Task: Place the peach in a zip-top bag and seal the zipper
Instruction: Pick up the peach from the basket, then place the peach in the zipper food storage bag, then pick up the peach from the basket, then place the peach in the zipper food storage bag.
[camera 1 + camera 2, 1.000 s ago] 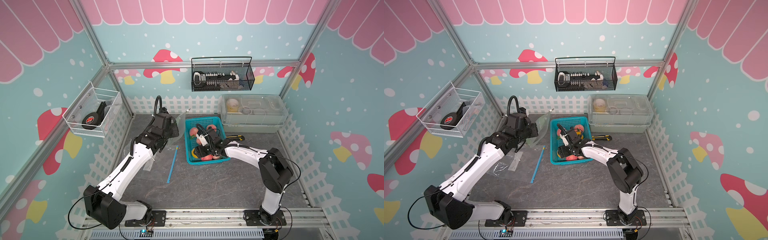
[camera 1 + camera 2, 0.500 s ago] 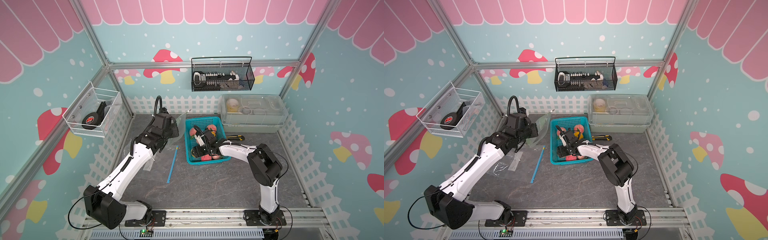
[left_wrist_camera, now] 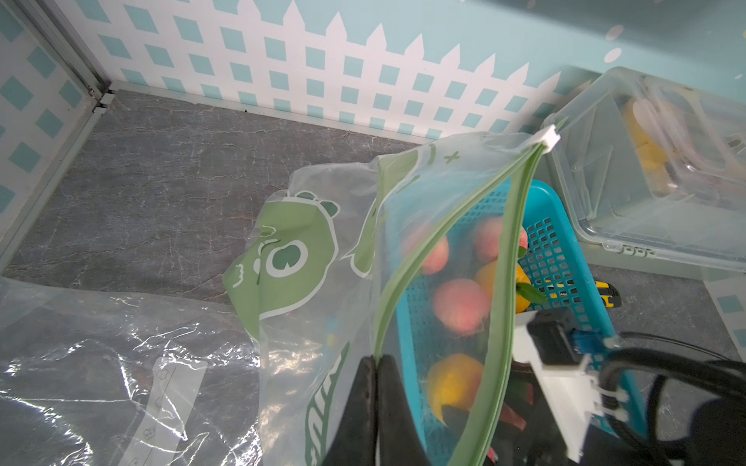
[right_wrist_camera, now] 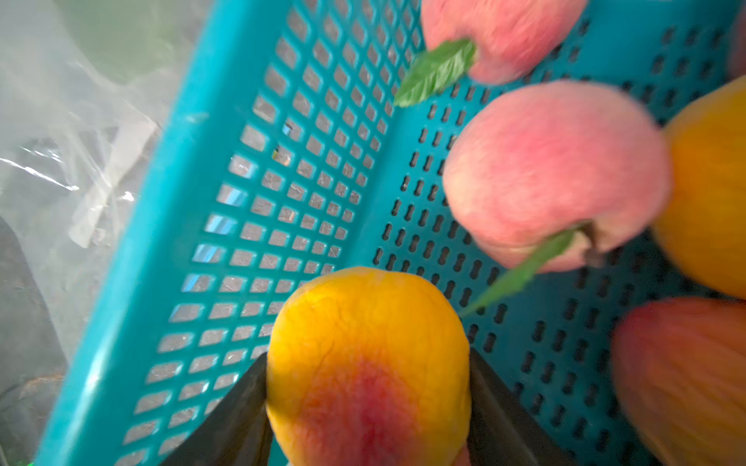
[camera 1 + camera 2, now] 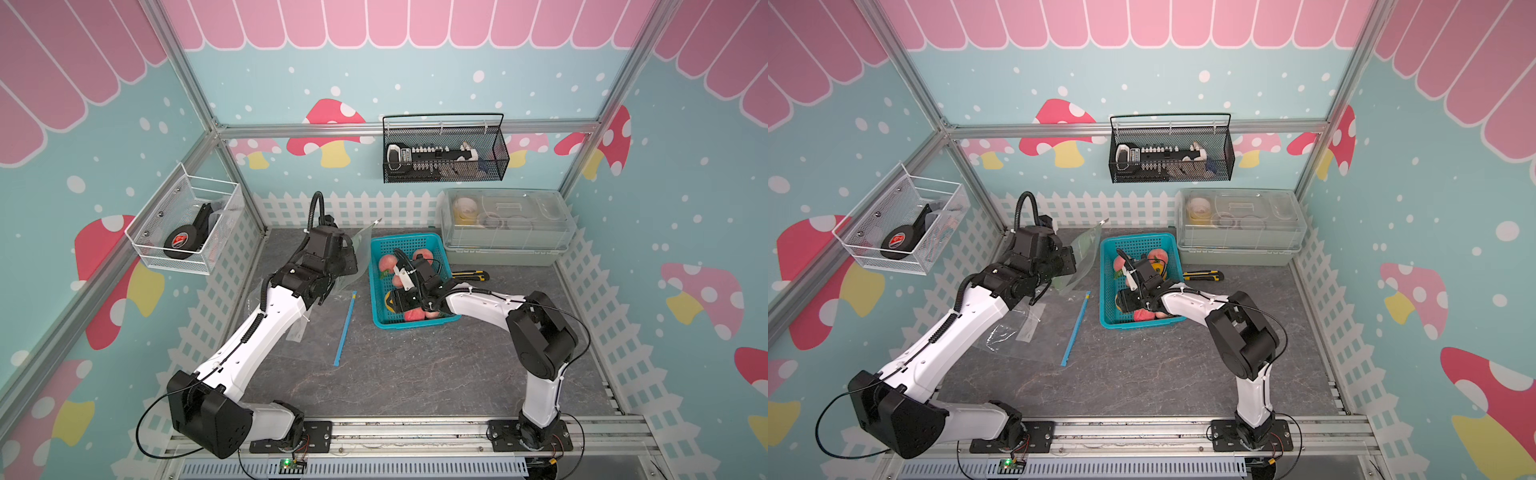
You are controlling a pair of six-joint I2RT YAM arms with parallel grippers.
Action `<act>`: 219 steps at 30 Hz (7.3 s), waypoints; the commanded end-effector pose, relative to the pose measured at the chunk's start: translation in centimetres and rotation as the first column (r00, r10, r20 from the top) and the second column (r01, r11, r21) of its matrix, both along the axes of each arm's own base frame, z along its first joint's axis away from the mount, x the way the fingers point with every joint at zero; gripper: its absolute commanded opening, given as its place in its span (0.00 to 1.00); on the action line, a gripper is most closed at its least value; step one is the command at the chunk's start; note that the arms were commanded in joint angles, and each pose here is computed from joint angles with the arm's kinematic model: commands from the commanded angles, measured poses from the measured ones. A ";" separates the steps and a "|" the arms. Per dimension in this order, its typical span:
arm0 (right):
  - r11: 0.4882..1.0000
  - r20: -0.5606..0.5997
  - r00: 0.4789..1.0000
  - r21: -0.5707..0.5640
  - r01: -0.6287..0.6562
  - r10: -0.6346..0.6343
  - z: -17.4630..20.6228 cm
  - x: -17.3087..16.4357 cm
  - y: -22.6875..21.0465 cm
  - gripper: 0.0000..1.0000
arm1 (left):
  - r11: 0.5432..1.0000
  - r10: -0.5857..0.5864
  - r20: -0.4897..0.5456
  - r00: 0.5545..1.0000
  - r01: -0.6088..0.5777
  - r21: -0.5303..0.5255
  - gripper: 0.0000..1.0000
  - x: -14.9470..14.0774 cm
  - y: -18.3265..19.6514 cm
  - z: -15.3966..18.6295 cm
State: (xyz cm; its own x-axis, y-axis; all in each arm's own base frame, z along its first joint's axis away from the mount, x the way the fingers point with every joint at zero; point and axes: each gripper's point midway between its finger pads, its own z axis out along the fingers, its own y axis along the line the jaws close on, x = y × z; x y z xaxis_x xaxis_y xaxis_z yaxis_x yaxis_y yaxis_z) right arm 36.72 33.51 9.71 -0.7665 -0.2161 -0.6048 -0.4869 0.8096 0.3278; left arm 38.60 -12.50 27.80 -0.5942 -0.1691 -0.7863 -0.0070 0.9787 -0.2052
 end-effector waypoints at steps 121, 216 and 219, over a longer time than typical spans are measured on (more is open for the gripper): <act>0.981 -0.068 0.994 -0.168 -0.099 0.088 0.5 -1.3 -2.3 0.82 | 0.993 -0.069 0.086 0.994 0.077 -0.093 0.00 -4.4 0.1 3.8; 0.873 0.325 0.922 0.362 -0.327 0.210 22.7 -0.2 7.5 0.54 | 0.981 -0.094 0.114 0.989 0.112 -0.158 0.00 -4.2 -1.0 4.6; 0.899 0.306 0.927 0.308 -0.310 0.215 21.5 0.0 7.7 0.55 | 0.980 -0.099 0.120 0.988 0.118 -0.158 0.00 -4.2 -1.1 4.7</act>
